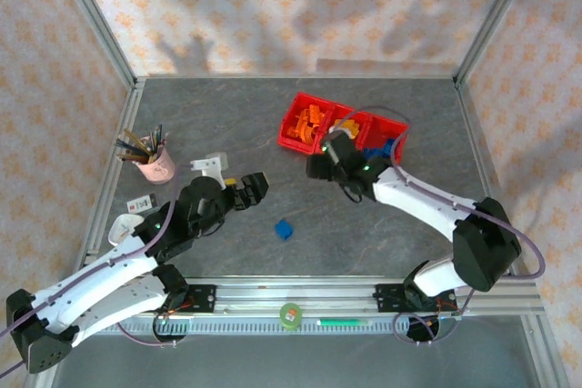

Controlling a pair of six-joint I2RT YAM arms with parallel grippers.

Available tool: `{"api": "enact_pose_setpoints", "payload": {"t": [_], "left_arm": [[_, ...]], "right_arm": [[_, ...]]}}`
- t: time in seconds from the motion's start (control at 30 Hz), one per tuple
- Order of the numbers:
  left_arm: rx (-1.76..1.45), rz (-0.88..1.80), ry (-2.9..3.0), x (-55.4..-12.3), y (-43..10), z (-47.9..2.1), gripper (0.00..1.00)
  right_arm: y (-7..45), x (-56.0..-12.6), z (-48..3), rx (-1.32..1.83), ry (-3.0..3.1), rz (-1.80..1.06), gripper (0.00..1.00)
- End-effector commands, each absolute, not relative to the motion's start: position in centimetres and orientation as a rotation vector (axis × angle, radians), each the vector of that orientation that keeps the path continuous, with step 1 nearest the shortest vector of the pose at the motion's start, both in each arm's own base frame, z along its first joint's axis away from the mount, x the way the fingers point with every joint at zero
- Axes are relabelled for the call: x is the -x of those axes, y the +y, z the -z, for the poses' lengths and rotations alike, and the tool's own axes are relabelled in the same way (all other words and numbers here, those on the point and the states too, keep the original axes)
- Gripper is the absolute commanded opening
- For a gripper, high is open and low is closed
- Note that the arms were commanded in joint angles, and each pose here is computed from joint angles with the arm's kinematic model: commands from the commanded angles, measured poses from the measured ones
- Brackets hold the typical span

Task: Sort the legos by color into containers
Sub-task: Pick up the lego from the bottom-center of the table.

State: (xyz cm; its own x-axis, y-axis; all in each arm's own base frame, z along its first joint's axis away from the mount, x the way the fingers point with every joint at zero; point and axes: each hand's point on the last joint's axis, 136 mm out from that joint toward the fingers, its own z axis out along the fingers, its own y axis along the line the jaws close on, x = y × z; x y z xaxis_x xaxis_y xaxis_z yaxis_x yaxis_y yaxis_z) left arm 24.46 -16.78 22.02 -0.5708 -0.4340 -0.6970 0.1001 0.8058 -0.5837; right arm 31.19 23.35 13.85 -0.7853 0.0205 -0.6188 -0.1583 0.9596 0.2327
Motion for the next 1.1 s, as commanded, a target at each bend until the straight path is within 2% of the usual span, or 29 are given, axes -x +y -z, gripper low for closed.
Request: {"api": "enact_pose_setpoints", "payload": {"t": [0.0, 0.3, 0.47, 0.8, 1.07], "left_arm": [[0.281, 0.648, 2.113, -23.6, -14.9, -20.3, 0.99], [0.360, 0.563, 2.131, -21.9, -11.8, -19.0, 0.99], [0.399, 0.557, 2.114, -21.4, -10.7, -18.5, 0.99], [0.420, 0.573, 2.112, -21.1, -10.5, -17.8, 0.99], [0.417, 0.577, 2.112, -21.2, -10.7, -17.7, 0.99]], "right_arm": [[24.9, -27.7, -12.7, 0.185, 2.508, -0.349, 0.79], [31.3, -20.2, -8.7, 0.485, 2.536, -0.338, 0.84], [32.3, -18.9, -5.7, 0.534, 2.583, -0.291, 0.84], [33.3, -20.3, -3.3, 0.582, 2.557, -0.166, 0.66], [33.9, -20.6, -3.0, 0.570, 2.548, -0.181, 0.43]]}}
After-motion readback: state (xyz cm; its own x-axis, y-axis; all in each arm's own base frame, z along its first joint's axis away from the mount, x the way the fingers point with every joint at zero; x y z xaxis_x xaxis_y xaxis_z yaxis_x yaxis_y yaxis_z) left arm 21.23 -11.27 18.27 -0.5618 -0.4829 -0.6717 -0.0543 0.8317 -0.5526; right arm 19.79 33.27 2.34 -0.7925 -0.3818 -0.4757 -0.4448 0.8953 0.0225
